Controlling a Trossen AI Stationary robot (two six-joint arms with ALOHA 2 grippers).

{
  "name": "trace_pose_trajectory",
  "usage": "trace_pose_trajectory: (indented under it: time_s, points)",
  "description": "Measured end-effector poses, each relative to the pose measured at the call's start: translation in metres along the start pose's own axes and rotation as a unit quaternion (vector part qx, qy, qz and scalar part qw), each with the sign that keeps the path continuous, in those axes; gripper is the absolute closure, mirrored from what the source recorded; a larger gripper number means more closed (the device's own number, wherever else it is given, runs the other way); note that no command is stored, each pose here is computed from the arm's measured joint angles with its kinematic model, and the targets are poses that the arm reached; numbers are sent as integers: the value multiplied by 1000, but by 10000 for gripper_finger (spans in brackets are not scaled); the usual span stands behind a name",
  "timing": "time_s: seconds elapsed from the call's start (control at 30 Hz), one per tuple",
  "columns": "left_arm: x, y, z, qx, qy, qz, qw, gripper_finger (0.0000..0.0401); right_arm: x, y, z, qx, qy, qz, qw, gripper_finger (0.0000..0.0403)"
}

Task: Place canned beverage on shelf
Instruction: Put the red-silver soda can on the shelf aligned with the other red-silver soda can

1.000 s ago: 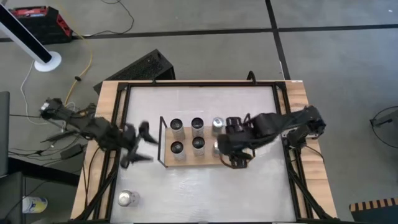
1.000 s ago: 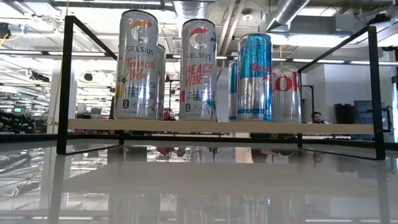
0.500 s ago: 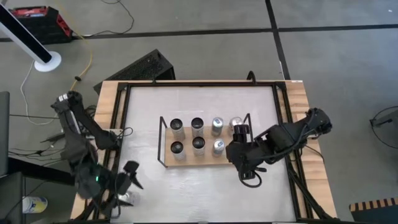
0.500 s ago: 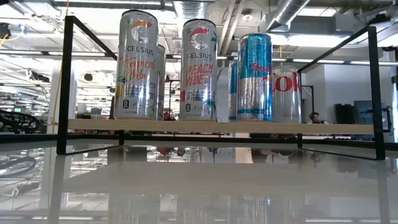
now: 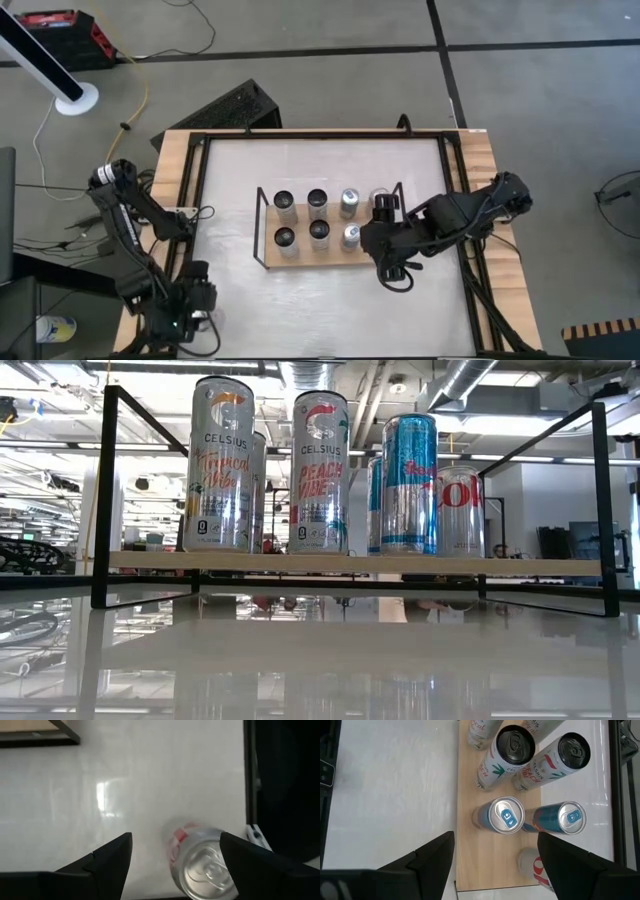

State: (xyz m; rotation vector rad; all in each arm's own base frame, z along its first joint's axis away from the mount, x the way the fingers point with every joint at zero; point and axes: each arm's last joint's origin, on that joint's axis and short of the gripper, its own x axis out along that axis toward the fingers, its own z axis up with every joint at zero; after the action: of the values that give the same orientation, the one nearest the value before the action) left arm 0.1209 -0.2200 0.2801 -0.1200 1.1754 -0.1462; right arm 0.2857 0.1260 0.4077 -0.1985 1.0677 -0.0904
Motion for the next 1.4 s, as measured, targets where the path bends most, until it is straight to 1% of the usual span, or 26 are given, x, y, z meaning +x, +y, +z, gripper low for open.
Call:
trace_pose_trajectory:
  time_s: [0.07,0.2,0.3,0.4,0.53,0.67,0.8,1.03,1.27,1.4]
  points:
    - [0,-1,0,-1,6,-9,1000,118,0,0,0,0,0,0,1000,93]
    - [-4,-2,2,-4,-3,-29,1000,118,0,0,0,0,0,0,1000,93]
    - [-6,-8,2,-10,-19,-60,998,118,0,0,0,0,0,1,1000,93]
    - [-5,-17,-1,0,-25,-80,996,118,0,1,0,3,1,3,1000,93]
    - [0,-22,-7,17,-13,-70,997,118,0,1,0,3,1,3,1000,93]
    - [4,-20,-9,21,-6,-48,999,118,0,1,0,3,1,3,1000,93]
    - [3,-20,-9,21,-8,-45,999,118,0,1,0,3,0,3,1000,93]
    - [3,-21,-12,19,-4,-50,999,118,0,1,0,3,0,3,1000,93]
    - [17,-15,-22,-3,26,-38,999,118,0,1,0,3,-1,4,1000,93]
    - [20,-12,-24,-4,33,-35,999,118,0,1,0,4,-2,4,1000,93]
